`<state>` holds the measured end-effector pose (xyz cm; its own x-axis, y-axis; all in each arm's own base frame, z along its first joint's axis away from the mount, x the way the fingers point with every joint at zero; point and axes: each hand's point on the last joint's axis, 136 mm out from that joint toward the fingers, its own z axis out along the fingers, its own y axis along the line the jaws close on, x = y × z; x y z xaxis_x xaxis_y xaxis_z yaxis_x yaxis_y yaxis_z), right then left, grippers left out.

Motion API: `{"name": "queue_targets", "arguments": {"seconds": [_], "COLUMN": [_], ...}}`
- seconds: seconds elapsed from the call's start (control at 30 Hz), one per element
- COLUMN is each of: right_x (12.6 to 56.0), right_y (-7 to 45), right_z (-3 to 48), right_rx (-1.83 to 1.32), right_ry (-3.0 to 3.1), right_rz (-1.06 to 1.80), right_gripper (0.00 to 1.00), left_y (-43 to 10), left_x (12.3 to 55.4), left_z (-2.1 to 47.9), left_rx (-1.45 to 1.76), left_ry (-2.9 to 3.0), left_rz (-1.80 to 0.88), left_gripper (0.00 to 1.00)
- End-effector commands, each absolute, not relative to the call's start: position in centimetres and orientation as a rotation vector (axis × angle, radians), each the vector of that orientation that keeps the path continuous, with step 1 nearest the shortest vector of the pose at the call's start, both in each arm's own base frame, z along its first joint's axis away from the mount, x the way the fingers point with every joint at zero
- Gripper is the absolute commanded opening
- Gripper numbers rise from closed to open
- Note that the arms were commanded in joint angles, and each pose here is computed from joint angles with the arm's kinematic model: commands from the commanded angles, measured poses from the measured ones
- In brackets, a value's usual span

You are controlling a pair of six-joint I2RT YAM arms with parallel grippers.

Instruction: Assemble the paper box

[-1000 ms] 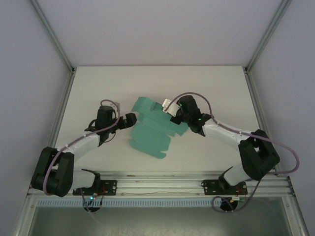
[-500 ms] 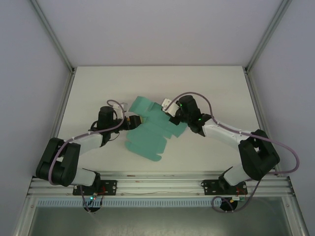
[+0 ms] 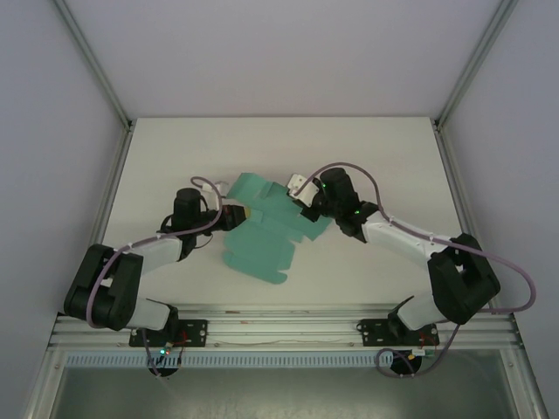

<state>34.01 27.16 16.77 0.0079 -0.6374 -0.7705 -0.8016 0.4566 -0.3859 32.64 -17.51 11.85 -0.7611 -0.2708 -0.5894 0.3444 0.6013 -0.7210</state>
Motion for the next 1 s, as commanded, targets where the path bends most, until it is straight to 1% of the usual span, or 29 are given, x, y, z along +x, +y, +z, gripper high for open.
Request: {"name": "queue_targets", "arguments": {"seconds": [0.0,0.13,0.2,0.23,0.27,0.3,0.33,0.37,0.4,0.57,0.73,0.83,0.97], "right_x": [33.9,34.0,34.2,34.3,34.5,34.7,34.9,35.1,35.3,36.5,38.1,38.7,39.5], "right_y": [27.3,27.2,27.0,26.8,26.6,26.4,26.1,25.9,25.7,25.5,26.0,26.7,27.5], "right_z": [18.7,18.6,18.5,18.4,18.4,18.2,18.3,18.1,18.2,17.4,16.6,16.8,17.2], "right_rx": [-1.226,-1.240,-1.247,-1.261,-1.270,-1.283,-1.297,-1.310,-1.318,-1.398,-1.484,-1.487,-1.461], "right_ry": [1.660,1.663,1.668,1.672,1.676,1.682,1.682,1.683,1.681,1.648,1.510,1.441,1.322], "right_rz": [0.220,0.203,0.176,0.154,0.125,0.099,0.063,0.033,0.002,-0.185,-0.511,-0.589,-0.697], "right_gripper": [0.00,0.00,0.00,0.00,0.00,0.00,0.00,0.00,0.00,0.00,0.00,0.00,0.00], "left_y": [-17.4,-17.3,-16.9,-16.6,-16.3,-15.9,-15.5,-15.0,-14.6,-11.7,-8.5,-6.5,-4.5], "left_x": [32.4,32.3,32.3,32.3,32.3,32.3,32.4,32.5,32.6,33.5,35.0,36.0,37.5], "left_z": [12.1,12.2,11.9,11.8,11.7,11.7,11.7,11.8,12.0,13.4,14.8,14.6,13.5], "left_rx": [0.081,0.083,0.068,0.063,0.053,0.047,0.031,0.014,-0.004,-0.155,-0.309,-0.397,-0.514], "left_ry": [2.133,2.138,2.159,2.169,2.184,2.188,2.197,2.201,2.202,2.180,2.165,2.174,2.173], "left_rz": [-1.137,-1.124,-1.093,-1.065,-1.035,-1.002,-0.963,-0.926,-0.894,-0.725,-0.534,-0.432,-0.429], "left_gripper": [0.00,0.01,0.25,0.51,0.68,0.75,0.85,0.93,0.99,1.00,1.00,1.00,1.00]}}
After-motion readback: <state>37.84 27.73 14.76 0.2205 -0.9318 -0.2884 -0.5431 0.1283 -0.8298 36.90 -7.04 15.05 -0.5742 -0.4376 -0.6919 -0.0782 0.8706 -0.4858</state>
